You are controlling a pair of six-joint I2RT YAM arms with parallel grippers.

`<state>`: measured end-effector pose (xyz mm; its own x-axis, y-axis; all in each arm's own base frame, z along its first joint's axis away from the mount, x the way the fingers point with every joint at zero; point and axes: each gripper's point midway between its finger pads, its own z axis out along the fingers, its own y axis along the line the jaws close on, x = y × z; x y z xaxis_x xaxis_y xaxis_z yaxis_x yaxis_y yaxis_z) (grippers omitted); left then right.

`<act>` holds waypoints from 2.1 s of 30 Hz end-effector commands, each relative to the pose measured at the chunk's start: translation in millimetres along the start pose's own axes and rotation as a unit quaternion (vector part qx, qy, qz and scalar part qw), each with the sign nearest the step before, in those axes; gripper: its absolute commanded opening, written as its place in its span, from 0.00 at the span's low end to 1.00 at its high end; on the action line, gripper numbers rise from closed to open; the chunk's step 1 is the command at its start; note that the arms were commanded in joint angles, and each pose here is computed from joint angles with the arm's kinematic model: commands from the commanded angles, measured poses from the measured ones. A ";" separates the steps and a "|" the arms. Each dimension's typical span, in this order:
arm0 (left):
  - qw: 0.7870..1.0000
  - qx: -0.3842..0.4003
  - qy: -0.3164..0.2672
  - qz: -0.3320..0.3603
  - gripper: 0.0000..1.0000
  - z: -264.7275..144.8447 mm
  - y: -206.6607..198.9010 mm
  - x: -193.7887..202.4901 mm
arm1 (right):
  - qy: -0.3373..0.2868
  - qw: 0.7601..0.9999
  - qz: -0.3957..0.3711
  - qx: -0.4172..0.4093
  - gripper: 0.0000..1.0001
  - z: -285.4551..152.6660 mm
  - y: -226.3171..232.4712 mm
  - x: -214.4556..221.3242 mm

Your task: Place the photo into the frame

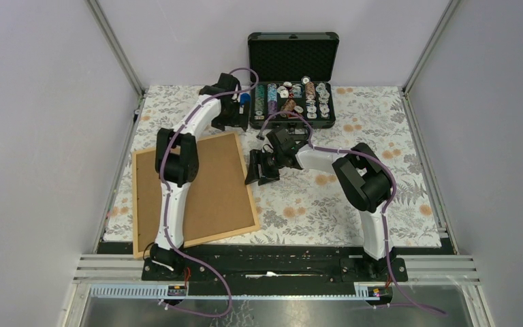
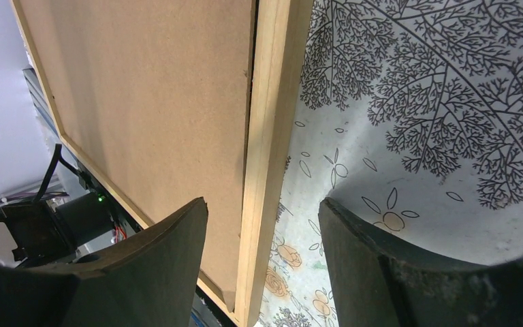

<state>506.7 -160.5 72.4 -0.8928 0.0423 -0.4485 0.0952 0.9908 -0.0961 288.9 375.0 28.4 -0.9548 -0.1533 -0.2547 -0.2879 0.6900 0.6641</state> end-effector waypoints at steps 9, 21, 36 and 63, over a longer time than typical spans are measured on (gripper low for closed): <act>0.999 0.032 0.000 0.005 0.69 31.7 -15.8 -5.6 | 0.024 0.999 0.010 0.038 0.69 -1.9 -21.2 21.0; 0.993 0.086 0.083 0.002 0.58 10.7 -22.0 36.1 | 0.027 0.999 0.010 0.041 0.68 0.4 -23.6 20.5; 0.974 0.206 0.074 -0.057 0.43 -39.0 -29.7 26.9 | -0.013 0.997 0.055 0.053 0.62 -6.7 -29.4 -20.6; 0.874 -0.285 -0.102 -0.381 0.99 -134.7 323.6 143.7 | -0.033 0.999 0.029 0.009 0.67 16.9 23.9 -67.9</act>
<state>353.5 150.9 104.4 -0.5440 -0.6532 -0.5266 -0.7190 0.6865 -0.1088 368.8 416.5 31.8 -0.9802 0.0047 -0.1977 -0.1457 0.6589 0.7380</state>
